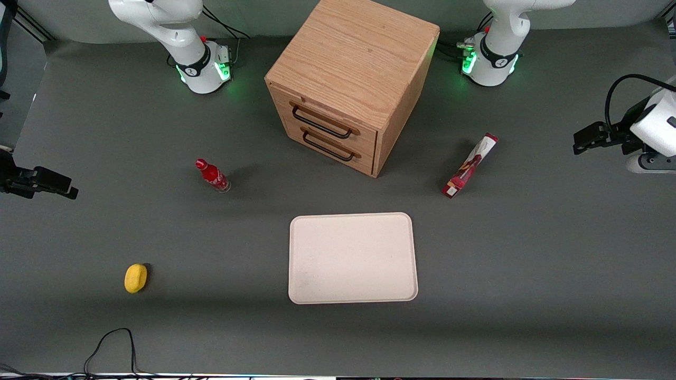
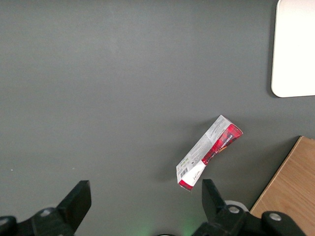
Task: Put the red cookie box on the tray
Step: 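Move the left gripper out toward the red shortbread box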
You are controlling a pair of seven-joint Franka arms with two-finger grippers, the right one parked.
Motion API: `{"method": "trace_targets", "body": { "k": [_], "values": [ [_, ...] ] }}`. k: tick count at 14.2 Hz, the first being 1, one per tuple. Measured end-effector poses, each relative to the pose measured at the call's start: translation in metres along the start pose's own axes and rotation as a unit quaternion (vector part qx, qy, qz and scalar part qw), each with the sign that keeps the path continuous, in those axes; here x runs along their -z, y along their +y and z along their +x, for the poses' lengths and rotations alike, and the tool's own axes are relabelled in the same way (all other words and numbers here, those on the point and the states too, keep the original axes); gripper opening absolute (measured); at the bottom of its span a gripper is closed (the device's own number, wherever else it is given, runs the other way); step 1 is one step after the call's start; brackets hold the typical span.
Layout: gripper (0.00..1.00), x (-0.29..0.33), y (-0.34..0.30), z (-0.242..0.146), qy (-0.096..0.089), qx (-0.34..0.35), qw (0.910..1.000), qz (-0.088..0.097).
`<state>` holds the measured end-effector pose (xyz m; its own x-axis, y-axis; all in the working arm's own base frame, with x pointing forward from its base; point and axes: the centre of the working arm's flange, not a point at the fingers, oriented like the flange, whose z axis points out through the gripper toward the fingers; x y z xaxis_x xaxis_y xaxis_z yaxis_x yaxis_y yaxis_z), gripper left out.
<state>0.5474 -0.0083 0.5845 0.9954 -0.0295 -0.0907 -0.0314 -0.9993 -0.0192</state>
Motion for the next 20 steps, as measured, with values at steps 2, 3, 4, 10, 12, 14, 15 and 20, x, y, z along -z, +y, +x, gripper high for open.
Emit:
{"method": "trace_targets", "body": {
  "k": [2,3,4,10,12,14,15,20],
  "values": [
    [1.0,0.0,0.0,0.0,-0.002,-0.006,1.0,0.0],
    [1.0,0.0,0.0,0.0,-0.002,-0.009,1.0,0.0],
    [1.0,0.0,0.0,-0.001,-0.002,-0.01,0.9999,0.0],
    [1.0,-0.002,0.01,-0.002,-0.007,-0.019,0.9998,0.0],
    [1.0,-0.007,0.033,-0.013,-0.009,-0.025,0.9996,-0.006],
    [1.0,-0.014,0.071,-0.035,-0.007,-0.028,0.9996,-0.004],
    [1.0,-0.019,0.091,-0.048,-0.006,-0.033,0.9994,0.0],
    [1.0,-0.045,0.126,-0.119,0.003,-0.051,0.9987,0.009]
  ]
}}
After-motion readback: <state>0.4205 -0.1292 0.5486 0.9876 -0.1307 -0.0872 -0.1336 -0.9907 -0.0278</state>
